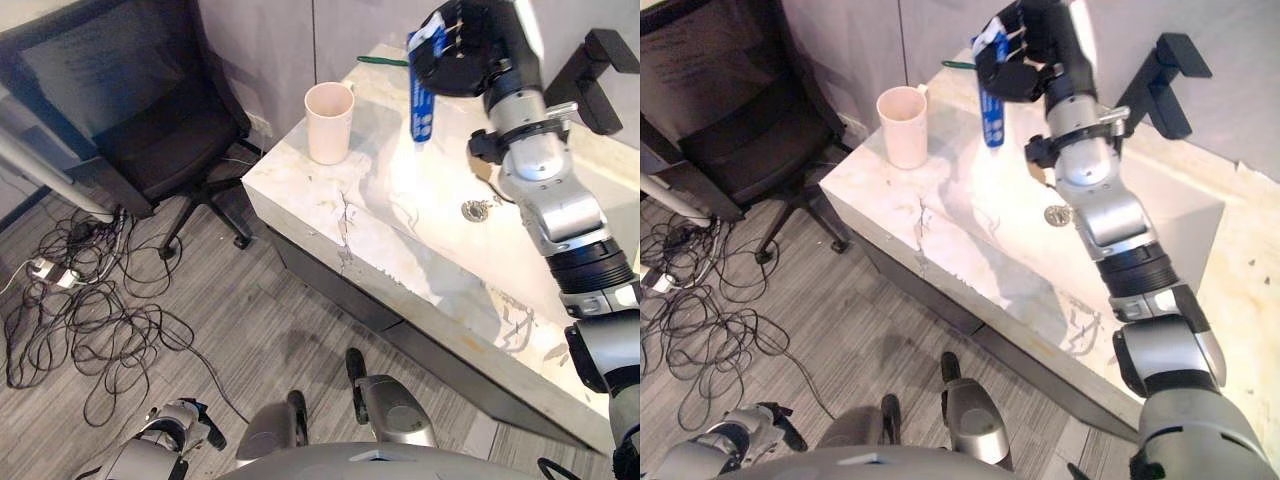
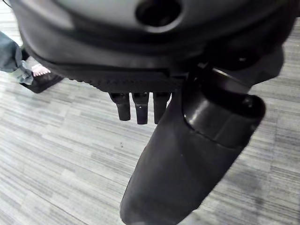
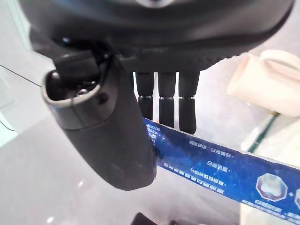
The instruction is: Organize the bathroom.
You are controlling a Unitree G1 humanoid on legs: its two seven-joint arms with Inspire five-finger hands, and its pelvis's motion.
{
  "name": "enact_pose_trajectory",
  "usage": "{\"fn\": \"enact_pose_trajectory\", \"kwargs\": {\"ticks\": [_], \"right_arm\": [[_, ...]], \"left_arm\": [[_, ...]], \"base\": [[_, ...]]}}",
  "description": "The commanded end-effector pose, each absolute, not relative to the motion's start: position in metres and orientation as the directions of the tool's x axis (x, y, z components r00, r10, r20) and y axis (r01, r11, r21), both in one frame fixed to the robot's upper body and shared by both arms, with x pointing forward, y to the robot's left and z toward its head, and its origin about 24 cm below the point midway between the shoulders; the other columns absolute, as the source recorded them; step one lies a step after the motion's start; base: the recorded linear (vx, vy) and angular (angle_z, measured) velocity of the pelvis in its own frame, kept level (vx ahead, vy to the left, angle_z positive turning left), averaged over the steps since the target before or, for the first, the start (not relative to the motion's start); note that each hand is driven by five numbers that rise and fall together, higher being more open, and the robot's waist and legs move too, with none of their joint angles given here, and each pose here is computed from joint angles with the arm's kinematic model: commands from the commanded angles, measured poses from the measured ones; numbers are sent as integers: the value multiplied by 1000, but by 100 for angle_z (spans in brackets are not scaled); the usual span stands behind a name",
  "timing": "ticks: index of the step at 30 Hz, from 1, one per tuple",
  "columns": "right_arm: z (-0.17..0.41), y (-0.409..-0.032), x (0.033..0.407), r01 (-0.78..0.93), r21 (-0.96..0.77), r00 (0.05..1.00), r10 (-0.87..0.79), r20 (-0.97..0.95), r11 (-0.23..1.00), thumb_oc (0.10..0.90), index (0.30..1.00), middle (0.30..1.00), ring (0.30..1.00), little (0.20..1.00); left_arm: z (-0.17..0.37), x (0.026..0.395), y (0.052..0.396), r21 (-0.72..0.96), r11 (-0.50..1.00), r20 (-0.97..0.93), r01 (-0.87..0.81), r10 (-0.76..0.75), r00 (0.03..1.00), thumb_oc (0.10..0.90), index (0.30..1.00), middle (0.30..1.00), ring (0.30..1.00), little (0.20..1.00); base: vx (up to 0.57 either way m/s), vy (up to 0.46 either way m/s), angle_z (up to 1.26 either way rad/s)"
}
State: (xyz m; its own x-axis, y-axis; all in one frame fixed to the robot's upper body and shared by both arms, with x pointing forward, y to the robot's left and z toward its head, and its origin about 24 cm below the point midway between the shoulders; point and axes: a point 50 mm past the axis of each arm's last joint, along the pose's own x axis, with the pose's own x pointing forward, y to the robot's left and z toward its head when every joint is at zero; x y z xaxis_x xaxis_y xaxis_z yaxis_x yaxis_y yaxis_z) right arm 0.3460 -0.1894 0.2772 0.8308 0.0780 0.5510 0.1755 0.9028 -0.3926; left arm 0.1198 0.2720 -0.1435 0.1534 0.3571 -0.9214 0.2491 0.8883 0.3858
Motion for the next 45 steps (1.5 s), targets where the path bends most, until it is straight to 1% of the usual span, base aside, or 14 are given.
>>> {"fn": "enact_pose_trajectory", "kwargs": {"ticks": [1,3,5,6,7,11,14,23,30,39,43,45], "right_arm": [[352,-175,311,240,-269,515,113,850,933,400,300,300,300,300],[350,-160,319,291,-248,507,71,859,924,400,300,300,300,300],[347,-163,318,277,-222,511,52,858,935,400,300,300,300,300],[345,-167,319,264,-210,520,45,853,941,400,300,300,300,300],[347,-169,319,251,-202,520,45,853,947,400,300,300,300,300],[351,-171,318,232,-193,524,45,850,953,400,300,300,300,300],[354,-176,317,224,-177,527,33,849,959,400,300,300,300,300],[363,-187,314,238,-167,501,26,865,957,400,300,300,300,300],[367,-184,312,242,-217,488,75,870,946,400,300,300,300,300],[355,-176,310,163,-190,493,87,866,968,400,300,300,300,300],[347,-173,309,57,-116,510,71,857,992,400,300,300,300,300],[343,-169,309,-35,-31,527,44,849,999,400,300,300,300,300]], "left_arm": [[-141,83,300,402,835,-904,375,427,19,800,900,900,900,900],[-140,93,293,384,823,-909,417,416,16,800,900,900,900,900],[-143,87,288,390,834,-906,390,423,3,800,900,900,900,900],[-145,77,288,396,827,-900,398,436,-10,800,900,900,900,900],[-145,67,294,418,832,-890,364,456,-21,800,900,900,900,900],[-143,61,302,442,837,-878,322,478,-37,800,900,900,900,900],[-142,58,305,430,849,-885,307,464,-43,800,900,900,900,900],[-147,47,299,383,860,-901,338,429,-71,800,900,900,900,900],[-149,42,294,379,866,-901,327,426,-85,800,900,900,900,900],[-152,30,286,353,890,-908,287,400,-123,800,900,900,900,900],[-154,24,281,346,899,-910,268,391,-137,800,900,900,900,900],[-156,22,279,343,903,-912,259,386,-139,800,900,900,900,900]], "base": [[207,115,24],[226,148,6],[131,103,-19],[150,115,-2],[114,80,-3],[58,39,-2],[67,30,-7],[54,34,0],[50,35,-4],[30,27,-4],[45,37,0],[0,0,0]]}}
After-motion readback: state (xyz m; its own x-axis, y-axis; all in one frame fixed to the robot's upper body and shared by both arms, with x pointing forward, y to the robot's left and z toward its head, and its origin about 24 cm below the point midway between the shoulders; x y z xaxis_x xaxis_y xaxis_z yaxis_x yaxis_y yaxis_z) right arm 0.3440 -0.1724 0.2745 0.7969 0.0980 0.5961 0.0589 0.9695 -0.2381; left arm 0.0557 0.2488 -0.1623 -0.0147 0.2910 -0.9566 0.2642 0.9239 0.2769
